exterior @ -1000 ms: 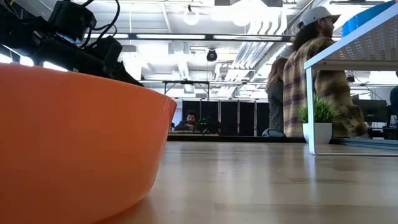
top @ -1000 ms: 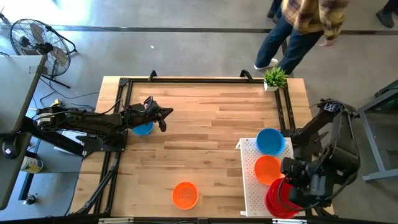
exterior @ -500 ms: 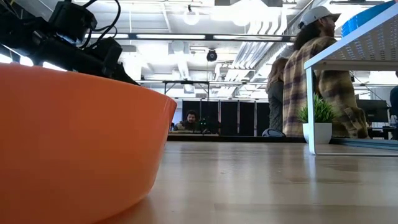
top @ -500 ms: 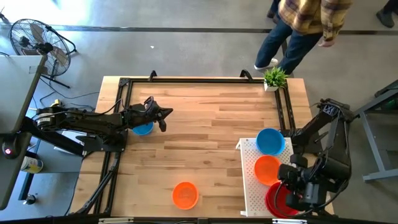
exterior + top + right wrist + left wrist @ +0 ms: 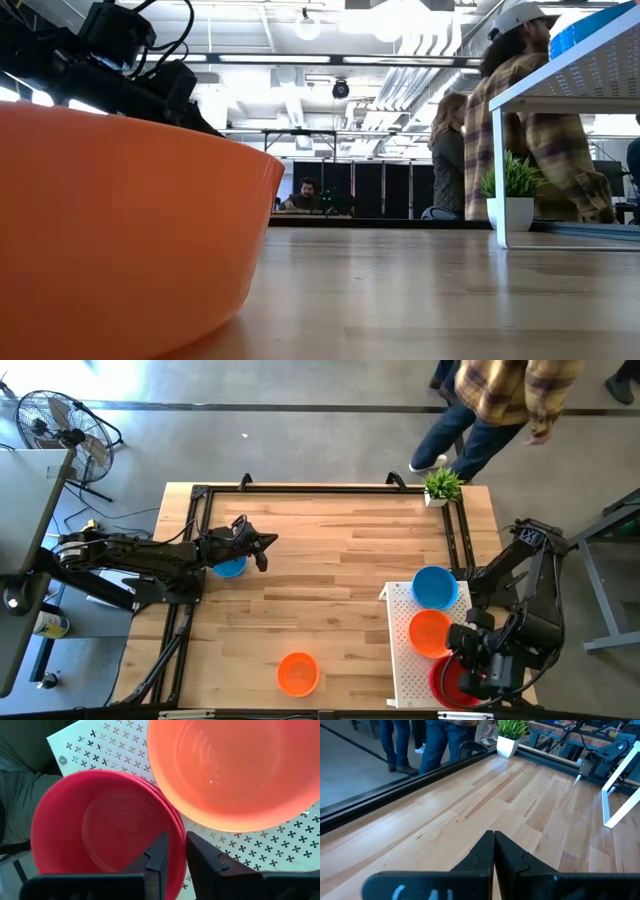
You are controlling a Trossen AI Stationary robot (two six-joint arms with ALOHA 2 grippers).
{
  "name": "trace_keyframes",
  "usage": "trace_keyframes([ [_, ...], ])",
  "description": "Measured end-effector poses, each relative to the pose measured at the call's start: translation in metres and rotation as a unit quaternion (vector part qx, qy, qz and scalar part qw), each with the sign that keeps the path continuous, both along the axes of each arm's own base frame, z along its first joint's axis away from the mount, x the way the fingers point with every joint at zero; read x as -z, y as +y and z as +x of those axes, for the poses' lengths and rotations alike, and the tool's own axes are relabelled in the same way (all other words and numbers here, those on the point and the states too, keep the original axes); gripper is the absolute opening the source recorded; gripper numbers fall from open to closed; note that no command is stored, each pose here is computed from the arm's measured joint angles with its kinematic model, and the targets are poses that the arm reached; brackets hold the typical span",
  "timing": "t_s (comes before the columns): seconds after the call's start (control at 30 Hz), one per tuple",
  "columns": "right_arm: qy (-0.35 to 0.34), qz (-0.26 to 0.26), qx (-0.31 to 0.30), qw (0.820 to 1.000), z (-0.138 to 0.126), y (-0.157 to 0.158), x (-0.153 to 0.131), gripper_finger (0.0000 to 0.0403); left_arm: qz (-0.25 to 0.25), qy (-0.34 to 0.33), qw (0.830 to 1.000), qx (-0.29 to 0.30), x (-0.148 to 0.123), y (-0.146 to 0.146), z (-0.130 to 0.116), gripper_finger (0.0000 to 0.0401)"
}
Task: Pick & Place Mini bowls
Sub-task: Stack the red bowl on top of the other red bowl on the shelf, then stack the orange bowl on top of the other orange bowl on the shelf
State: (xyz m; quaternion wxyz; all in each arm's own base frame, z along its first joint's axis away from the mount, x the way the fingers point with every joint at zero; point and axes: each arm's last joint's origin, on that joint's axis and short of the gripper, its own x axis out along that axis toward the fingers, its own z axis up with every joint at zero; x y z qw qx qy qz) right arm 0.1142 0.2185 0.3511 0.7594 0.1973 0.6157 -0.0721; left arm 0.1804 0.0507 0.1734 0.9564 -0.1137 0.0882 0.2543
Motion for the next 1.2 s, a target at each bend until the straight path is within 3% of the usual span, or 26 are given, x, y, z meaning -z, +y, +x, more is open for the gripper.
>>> trace_keyframes([
  [0.2,0.016,0.011,-0.001,1.0,-0.001,0.0,-0.001,0.0063,0.0,0.0,1.0,0.0,0.0,0.0,0.0,0.0001],
  [0.43,-0.007,0.031,0.002,0.999,-0.005,-0.009,-0.011,0.0047,0.0,0.0,1.0,0.0,0.0,0.0,0.0,0.0001],
  [0.6,-0.09,0.039,-0.025,0.995,-0.006,-0.019,-0.025,0.0016,-0.003,-0.001,0.999,0.032,0.0,-0.002,0.001,0.0001],
  [0.73,-0.172,-0.009,-0.077,0.982,0.0,-0.028,-0.031,0.0004,0.0,-0.003,0.997,0.075,-0.003,-0.004,0.003,0.0001],
  [0.83,-0.224,-0.035,-0.126,0.966,0.011,-0.04,-0.03,0.0002,0.006,-0.008,0.995,0.103,-0.007,-0.006,0.006,0.0001],
  [0.93,-0.281,-0.024,-0.17,0.944,0.027,-0.057,-0.02,0.0001,0.021,-0.005,0.992,0.127,-0.01,-0.012,0.009,0.0001],
  [1.07,-0.369,0.008,-0.222,0.902,0.047,-0.088,-0.001,0.0001,0.032,0.012,0.986,0.16,-0.016,-0.024,0.014,0.0001],
  [1.2,-0.447,0.002,-0.256,0.857,0.061,-0.124,0.011,0.0001,0.037,0.038,0.981,0.187,-0.024,-0.037,0.021,0.0001],
])
